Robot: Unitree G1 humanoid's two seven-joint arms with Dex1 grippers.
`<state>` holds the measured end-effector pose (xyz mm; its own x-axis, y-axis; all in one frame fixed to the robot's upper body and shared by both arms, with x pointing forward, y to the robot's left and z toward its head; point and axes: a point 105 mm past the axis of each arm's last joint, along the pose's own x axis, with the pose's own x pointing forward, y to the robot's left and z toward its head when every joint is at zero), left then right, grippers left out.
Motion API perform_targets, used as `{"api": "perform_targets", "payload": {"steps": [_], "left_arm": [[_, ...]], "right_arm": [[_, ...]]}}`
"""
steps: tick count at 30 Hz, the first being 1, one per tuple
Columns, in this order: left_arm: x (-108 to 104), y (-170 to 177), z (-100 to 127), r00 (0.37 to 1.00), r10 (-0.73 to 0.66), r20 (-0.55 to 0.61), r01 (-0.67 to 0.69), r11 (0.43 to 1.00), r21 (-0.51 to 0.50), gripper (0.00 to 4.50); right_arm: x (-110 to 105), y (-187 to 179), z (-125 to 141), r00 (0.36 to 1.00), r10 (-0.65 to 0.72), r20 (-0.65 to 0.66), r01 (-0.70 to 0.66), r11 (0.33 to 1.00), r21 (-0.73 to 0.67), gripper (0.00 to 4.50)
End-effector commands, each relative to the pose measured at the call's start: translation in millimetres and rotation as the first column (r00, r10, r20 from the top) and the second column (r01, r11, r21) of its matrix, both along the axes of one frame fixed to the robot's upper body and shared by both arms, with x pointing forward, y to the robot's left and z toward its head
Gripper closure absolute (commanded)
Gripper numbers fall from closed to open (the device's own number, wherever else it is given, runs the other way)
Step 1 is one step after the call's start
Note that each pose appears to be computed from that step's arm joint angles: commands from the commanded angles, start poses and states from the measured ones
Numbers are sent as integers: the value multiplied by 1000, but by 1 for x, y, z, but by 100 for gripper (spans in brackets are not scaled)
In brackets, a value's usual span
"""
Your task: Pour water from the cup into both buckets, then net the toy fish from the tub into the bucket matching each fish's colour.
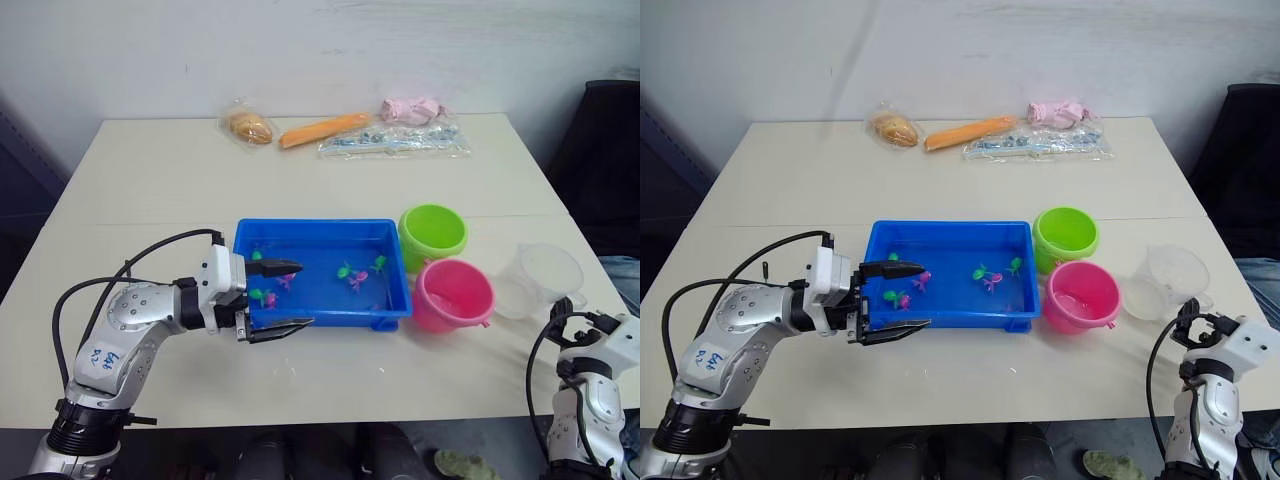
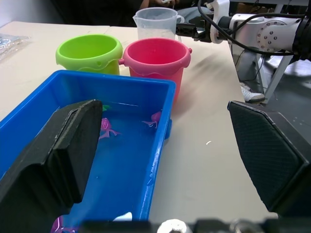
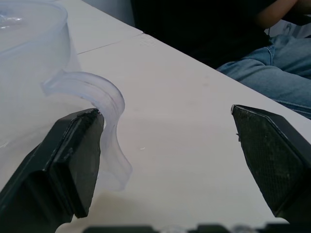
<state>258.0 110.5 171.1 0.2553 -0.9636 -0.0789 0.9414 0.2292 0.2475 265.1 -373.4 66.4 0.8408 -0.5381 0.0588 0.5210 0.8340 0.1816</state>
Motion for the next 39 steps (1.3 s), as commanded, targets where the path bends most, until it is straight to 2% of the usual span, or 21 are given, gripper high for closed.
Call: {"api": "perform_targets", "payload": {"steps": [1, 2, 3, 6, 10, 16, 20, 24, 29, 32, 39], "left_arm": [[-2, -3, 8, 999, -17, 47, 17, 1000, -3, 6], [-1, -3, 8, 999, -16, 49, 17, 1000, -3, 0], [-1, -3, 8, 999, -13, 52, 13, 1000, -4, 0], [0, -2, 8, 998, -4, 57, 4, 1000, -5, 0], [0, -2, 7, 998, 2, 56, -1, 1000, -10, 0], [0, -4, 4, 999, 5, 50, -4, 1000, -19, 0], [1, -4, 2, 999, 2, 44, -1, 1000, -24, 0], [3, -6, 1, 999, -8, 37, 9, 1000, -28, 0], [10, -8, -1, 999, -20, 37, 22, 999, -35, 0], [16, -12, 0, 999, -31, 42, 33, 998, -52, 0], [16, -18, -3, 998, -68, -11, 67, 997, -44, 0]], "right_arm": [[0, -9, 13, 999, -20, 40, 20, 1000, -17, 0], [1, -9, 13, 999, -17, 37, 18, 1000, -19, 54], [3, -7, 15, 999, -2, 53, 3, 1000, -8, 79], [10, 2, 20, 995, 61, 80, -62, 998, 8, 236], [10, 1, 26, 993, 64, 102, -67, 998, 23, 441], [6, -1, 41, 988, 73, 138, -75, 997, 10, 447], [1, 0, 67, 976, 119, 182, -116, 993, -26, 447], [-4, 7, 105, 966, 211, 148, -183, 966, -182, 447], [-8, 27, 145, 955, 293, 48, -249, 877, -410, 447], [-7, 42, 152, 942, 330, -62, -309, 784, -538, 447], [-7, 59, 161, 930, 324, -172, -347, 622, -702, 447]]}}
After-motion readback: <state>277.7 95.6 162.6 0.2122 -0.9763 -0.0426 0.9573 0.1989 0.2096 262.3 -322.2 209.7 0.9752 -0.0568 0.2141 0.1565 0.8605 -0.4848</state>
